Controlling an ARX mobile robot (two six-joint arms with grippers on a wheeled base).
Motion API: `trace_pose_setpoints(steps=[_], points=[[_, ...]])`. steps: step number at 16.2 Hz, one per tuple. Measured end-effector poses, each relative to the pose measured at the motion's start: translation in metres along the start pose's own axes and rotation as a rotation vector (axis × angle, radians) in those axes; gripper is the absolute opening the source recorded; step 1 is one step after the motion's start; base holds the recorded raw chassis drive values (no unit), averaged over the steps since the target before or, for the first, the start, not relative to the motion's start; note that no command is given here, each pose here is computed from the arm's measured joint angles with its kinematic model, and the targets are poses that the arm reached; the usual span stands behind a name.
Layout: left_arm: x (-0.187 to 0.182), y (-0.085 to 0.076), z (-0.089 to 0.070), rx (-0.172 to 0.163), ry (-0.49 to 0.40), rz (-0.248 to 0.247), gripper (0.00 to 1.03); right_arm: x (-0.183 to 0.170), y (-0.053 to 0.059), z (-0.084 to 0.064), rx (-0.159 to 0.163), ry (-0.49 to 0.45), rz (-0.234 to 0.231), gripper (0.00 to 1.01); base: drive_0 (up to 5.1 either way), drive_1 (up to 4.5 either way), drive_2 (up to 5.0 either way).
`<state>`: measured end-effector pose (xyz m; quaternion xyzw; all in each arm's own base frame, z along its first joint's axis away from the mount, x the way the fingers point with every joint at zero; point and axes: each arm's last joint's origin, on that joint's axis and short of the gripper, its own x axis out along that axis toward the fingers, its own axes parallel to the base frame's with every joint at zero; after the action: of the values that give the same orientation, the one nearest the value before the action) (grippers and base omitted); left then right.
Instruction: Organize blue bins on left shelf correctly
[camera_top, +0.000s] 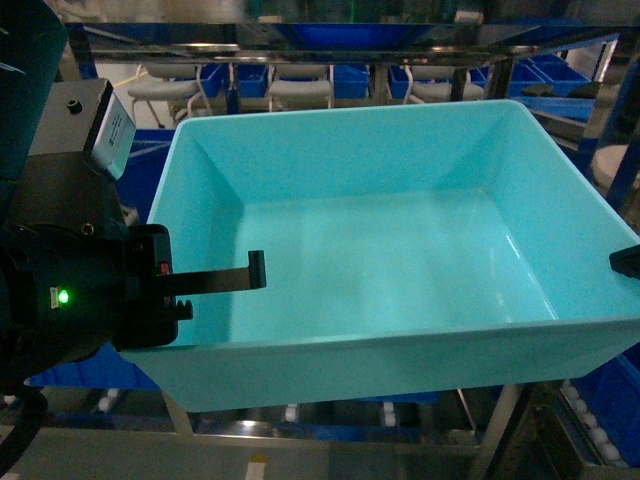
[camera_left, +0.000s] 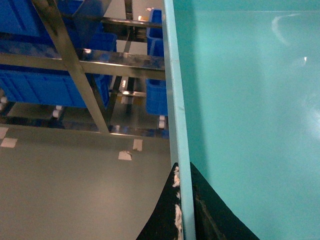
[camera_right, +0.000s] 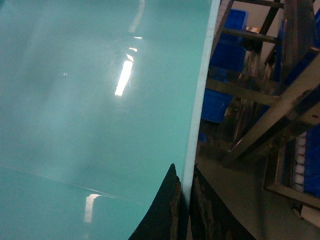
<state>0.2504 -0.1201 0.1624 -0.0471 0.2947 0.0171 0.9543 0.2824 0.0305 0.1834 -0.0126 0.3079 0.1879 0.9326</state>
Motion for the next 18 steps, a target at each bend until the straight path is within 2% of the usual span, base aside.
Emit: trace_pose_setpoints(steps=[15,16,18], points=[[0.0,0.0,-0.001,0.003,0.006,0.003,0.02,0.0,0.0,-0.002,0.005,0.014,0.001,0.02,-5.0,2.37,2.4],[0.0,0.0,0.0,0.002,0.003,0.002,0.02,0.002,-0.001,-0.004,0.011,0.031,0.001,0.02,-5.0,2.37,2.4],[0.004,0.0,-0.005,0.01,0.027,0.0,0.02,0.013,-0.005,-0.013,0.045,0.089,0.012,0.02,-5.0,2.37,2.4]])
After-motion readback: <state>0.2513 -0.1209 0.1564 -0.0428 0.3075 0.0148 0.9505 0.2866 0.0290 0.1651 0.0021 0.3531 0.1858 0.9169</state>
